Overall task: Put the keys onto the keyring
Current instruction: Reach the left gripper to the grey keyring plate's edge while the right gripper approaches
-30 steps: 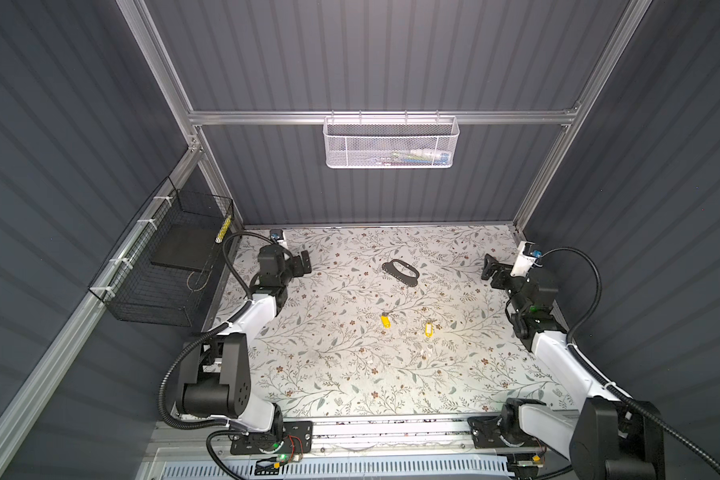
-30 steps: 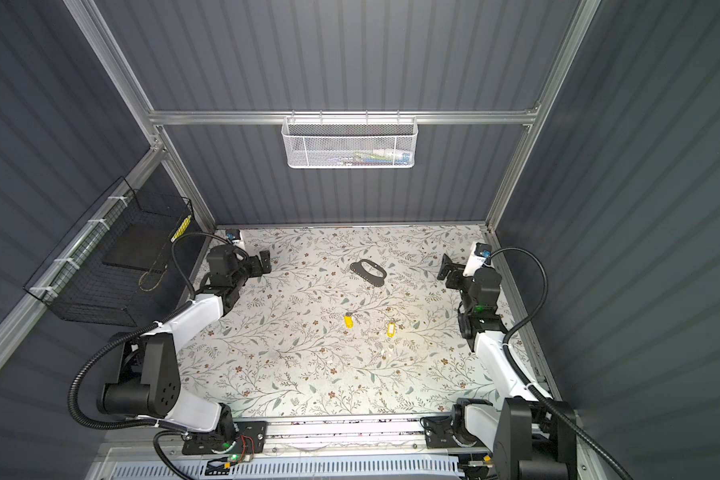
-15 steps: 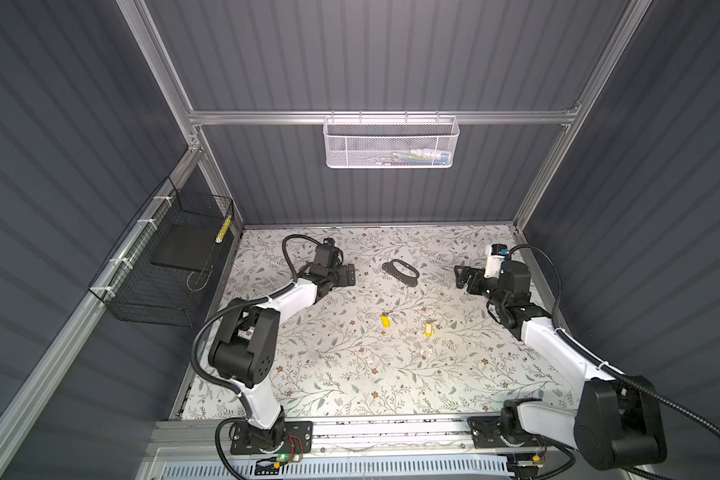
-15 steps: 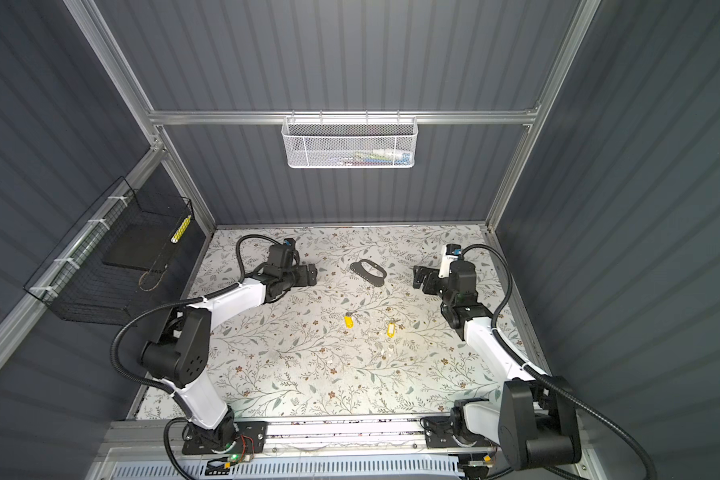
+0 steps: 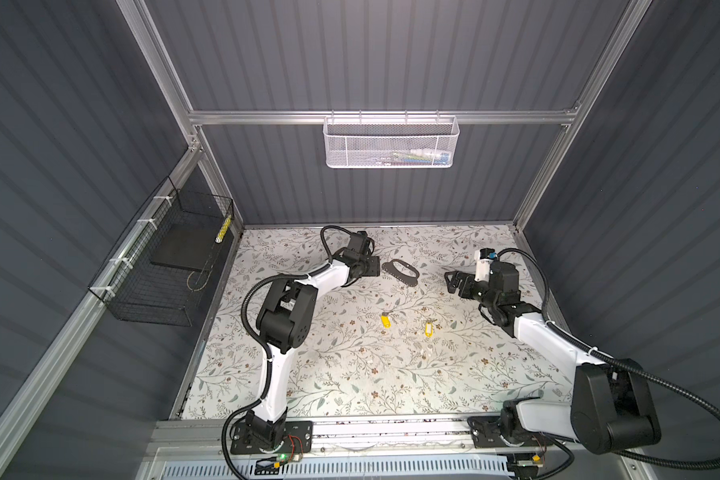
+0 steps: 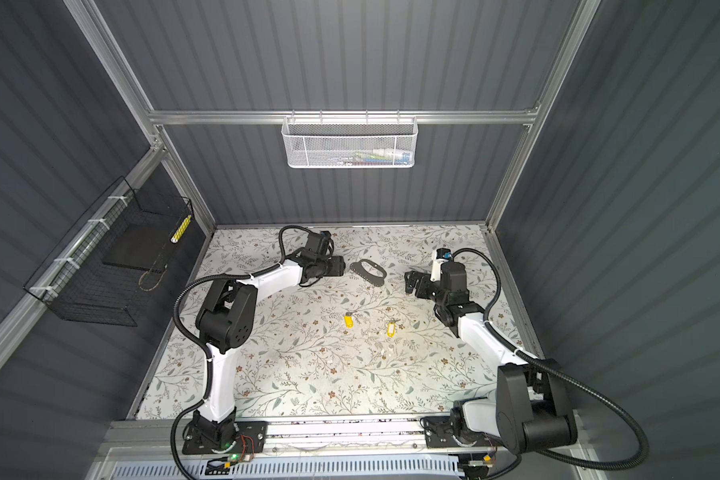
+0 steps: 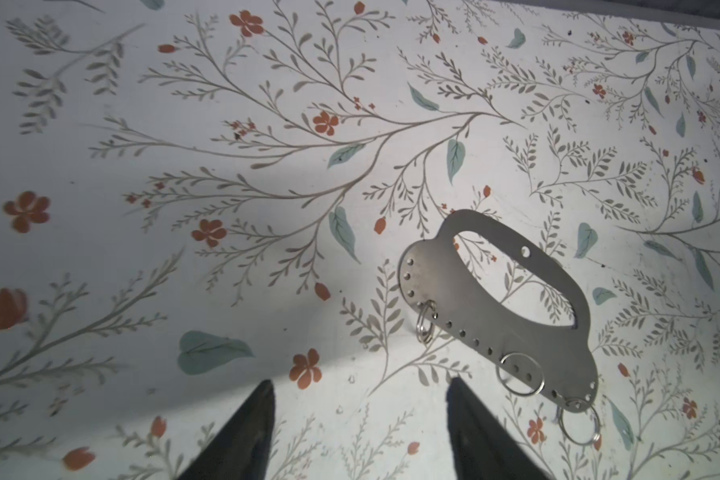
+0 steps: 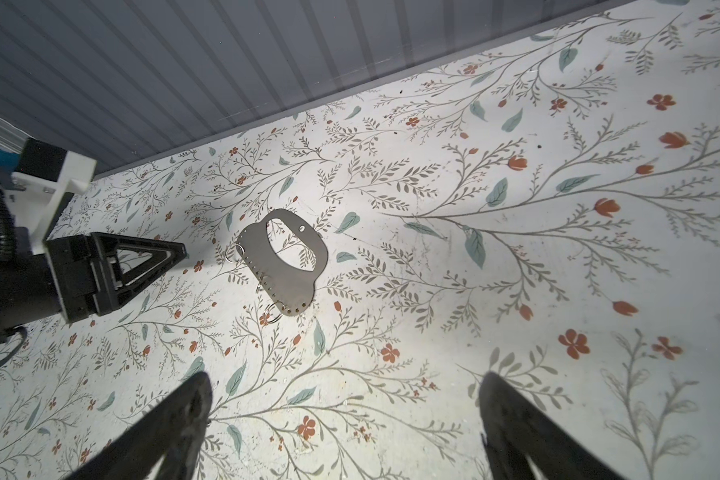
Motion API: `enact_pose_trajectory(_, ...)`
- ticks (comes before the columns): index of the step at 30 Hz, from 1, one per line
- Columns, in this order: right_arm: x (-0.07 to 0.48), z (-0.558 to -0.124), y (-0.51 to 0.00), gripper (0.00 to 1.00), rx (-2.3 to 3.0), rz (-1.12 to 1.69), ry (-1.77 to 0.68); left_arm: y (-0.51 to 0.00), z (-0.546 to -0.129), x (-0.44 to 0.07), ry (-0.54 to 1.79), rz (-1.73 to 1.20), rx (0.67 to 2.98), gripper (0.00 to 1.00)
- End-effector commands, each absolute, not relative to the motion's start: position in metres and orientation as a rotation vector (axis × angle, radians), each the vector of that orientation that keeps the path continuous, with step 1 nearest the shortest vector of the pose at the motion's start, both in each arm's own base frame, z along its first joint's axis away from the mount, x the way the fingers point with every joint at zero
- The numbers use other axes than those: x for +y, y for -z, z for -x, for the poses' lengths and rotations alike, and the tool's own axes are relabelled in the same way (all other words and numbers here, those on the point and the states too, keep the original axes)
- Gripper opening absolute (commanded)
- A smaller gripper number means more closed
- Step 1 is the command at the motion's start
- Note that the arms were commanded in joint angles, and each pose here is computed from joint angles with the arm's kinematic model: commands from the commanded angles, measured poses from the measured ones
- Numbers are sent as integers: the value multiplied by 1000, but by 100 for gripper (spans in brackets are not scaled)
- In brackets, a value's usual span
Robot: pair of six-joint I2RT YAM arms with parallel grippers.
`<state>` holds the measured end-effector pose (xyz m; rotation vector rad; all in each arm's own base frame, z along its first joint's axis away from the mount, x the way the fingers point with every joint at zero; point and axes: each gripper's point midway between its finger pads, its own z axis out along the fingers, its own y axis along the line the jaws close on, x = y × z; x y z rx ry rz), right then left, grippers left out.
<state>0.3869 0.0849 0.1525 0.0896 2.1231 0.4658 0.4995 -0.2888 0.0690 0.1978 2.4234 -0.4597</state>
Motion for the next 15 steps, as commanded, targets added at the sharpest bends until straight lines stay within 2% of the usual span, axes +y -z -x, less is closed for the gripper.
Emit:
enact_pose_trajectory(1,92,-390,-155,98,2131,-66,-495,-71,-505,-308,543,-220,2403,57)
enact_pose_trajectory(3,95,-390,-155,96,2134,-56,-506,-67,-508,-314,557,-225,2401,53)
enact_pose_trajectory(15,104,-395,-147,86,2164,-25,-538,-51,-515,-334,645,-237,2384,46)
